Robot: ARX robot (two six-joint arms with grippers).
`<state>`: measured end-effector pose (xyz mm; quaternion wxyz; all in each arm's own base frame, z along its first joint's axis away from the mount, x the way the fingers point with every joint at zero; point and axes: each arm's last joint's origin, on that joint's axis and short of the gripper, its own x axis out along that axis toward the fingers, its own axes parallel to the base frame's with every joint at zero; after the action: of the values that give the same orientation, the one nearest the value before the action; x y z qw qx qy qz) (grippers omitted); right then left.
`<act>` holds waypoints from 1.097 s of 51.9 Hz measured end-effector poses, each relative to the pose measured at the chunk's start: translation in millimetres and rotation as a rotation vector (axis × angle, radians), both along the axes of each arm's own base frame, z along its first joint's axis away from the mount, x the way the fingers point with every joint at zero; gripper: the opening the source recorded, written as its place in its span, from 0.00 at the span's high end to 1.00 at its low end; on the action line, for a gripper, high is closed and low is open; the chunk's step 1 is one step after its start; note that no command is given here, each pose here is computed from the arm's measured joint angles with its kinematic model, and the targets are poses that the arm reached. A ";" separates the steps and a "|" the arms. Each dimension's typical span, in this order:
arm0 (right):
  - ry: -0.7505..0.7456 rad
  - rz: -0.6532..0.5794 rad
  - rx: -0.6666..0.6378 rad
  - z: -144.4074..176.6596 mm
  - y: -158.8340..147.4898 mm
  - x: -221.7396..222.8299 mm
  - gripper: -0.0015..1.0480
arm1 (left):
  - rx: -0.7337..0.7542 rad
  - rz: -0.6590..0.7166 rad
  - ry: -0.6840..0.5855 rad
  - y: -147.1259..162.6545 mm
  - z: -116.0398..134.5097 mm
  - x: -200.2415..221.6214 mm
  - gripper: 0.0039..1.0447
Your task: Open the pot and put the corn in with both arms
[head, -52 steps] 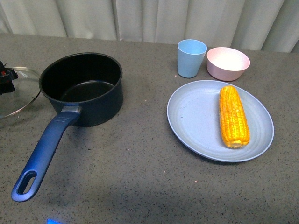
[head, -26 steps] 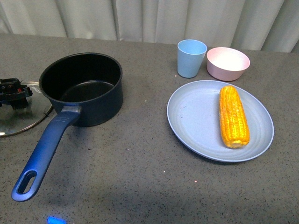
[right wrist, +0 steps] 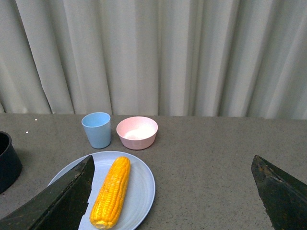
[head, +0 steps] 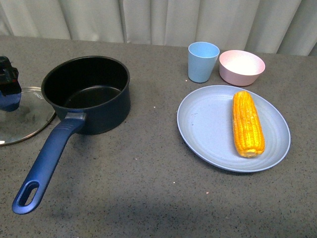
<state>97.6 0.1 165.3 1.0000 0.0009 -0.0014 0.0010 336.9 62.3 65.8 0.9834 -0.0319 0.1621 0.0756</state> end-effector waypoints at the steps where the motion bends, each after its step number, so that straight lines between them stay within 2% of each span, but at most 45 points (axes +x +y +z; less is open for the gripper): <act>1: 0.000 0.000 0.000 -0.1 0.0 0.0 0.09 | -0.001 0.001 -0.004 -0.6 4.4 -3.5 0.06; 9: 0.000 0.000 0.000 0.0 0.0 0.0 0.09 | -0.011 0.031 -0.058 -6.4 41.5 -42.2 0.06; 12: 0.000 0.000 0.000 0.0 0.0 0.0 0.09 | -0.006 0.050 -0.038 -7.3 48.0 -59.1 0.06; 15: 0.000 0.000 0.000 -0.1 0.0 0.0 0.09 | -0.002 -0.030 -0.107 -9.7 48.4 -73.8 0.18; 17: 0.000 0.000 0.000 0.0 0.0 0.0 0.09 | 0.003 -0.042 -0.122 -10.9 48.1 -78.6 0.21; 19: 0.000 0.000 0.000 0.0 0.0 0.0 0.09 | 0.006 -0.093 -0.163 -15.9 49.9 -89.5 0.30; 25: 0.000 0.001 0.000 0.0 0.0 0.0 0.09 | 0.047 -0.147 -0.314 -33.2 72.7 -124.9 0.56; 28: 0.000 0.000 0.000 -0.1 0.0 0.0 0.09 | 0.051 -0.143 -0.316 -37.5 75.8 -135.5 0.68; 38: 0.000 0.000 0.000 -0.1 0.0 0.0 0.09 | 0.051 -0.151 -0.304 -46.2 79.5 -154.5 0.97; 57: 0.000 0.000 0.000 0.0 0.0 0.0 0.09 | 0.057 -0.150 -0.314 -61.9 96.8 -184.5 0.96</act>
<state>97.6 0.1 165.3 1.0000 0.0009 -0.0014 0.0010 152.4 0.3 162.6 1.0000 -0.0033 0.0060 0.0006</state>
